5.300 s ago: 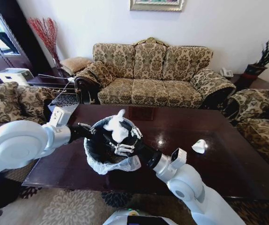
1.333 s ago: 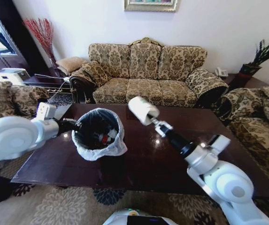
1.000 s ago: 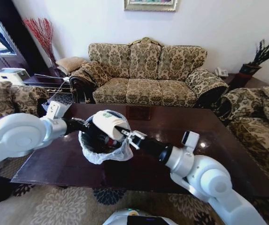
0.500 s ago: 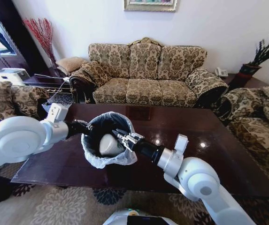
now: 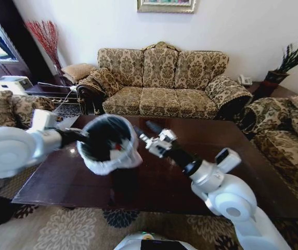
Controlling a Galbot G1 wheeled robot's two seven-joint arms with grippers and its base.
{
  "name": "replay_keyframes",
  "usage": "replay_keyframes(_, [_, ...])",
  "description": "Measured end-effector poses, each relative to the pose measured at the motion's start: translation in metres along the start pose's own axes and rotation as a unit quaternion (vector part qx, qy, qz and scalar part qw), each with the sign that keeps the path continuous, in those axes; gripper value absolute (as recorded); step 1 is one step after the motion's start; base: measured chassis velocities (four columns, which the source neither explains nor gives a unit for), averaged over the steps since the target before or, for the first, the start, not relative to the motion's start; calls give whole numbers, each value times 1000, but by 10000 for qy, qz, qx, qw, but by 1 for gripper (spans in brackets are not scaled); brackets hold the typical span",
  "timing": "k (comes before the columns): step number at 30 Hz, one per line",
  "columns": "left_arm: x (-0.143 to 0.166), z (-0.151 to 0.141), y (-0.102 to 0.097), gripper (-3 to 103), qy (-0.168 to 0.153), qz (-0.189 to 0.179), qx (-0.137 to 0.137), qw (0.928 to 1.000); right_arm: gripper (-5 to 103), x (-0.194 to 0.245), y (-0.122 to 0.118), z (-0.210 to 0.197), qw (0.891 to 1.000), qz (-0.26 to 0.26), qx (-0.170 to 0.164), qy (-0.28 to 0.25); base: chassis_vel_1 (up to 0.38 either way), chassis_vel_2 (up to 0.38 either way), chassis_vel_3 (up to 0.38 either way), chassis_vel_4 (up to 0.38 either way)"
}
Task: Move to the front of the table and place the trash on the table into the trash bin.
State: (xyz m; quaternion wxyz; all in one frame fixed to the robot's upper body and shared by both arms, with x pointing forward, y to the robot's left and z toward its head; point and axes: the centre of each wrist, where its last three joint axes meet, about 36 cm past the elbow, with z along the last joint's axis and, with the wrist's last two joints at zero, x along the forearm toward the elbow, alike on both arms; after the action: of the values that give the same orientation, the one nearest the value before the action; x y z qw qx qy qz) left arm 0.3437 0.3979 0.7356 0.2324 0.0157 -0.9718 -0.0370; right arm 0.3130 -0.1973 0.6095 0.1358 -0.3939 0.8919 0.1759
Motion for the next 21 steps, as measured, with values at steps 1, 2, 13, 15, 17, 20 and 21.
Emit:
replay_keyframes(1, [0,0,0,0,0,0,0,10000,93,0,0,0,10000,0,0,0,0,0,0,0])
replay_keyframes(2, [6,5,17,0,-52,-340,261,9991,97,3,-2,0,9994,279,207,-74,0,0,0,0])
replay_keyframes(13, [138,124,128,0,-550,-3179,1578,9333,100,27,-25,7,9765,1952,860,-301,0,0,0,0])
replay_keyframes(15, [150,142,133,0,-554,-3420,1788,9209,100,28,-27,9,9752,2023,853,-281,0,0,0,0])
replay_keyframes(17, [172,181,145,0,-501,-3946,2261,8892,100,32,-31,14,9714,2198,869,-231,0,0,0,0])
replay_keyframes(20, [179,205,149,0,-432,-4231,2453,8712,100,34,-33,18,9695,2291,845,-214,0,0,0,0])
replay_keyframes(21, [183,233,154,0,-325,-4492,2663,8522,100,37,-34,23,9677,2376,818,-201,0,0,0,0])
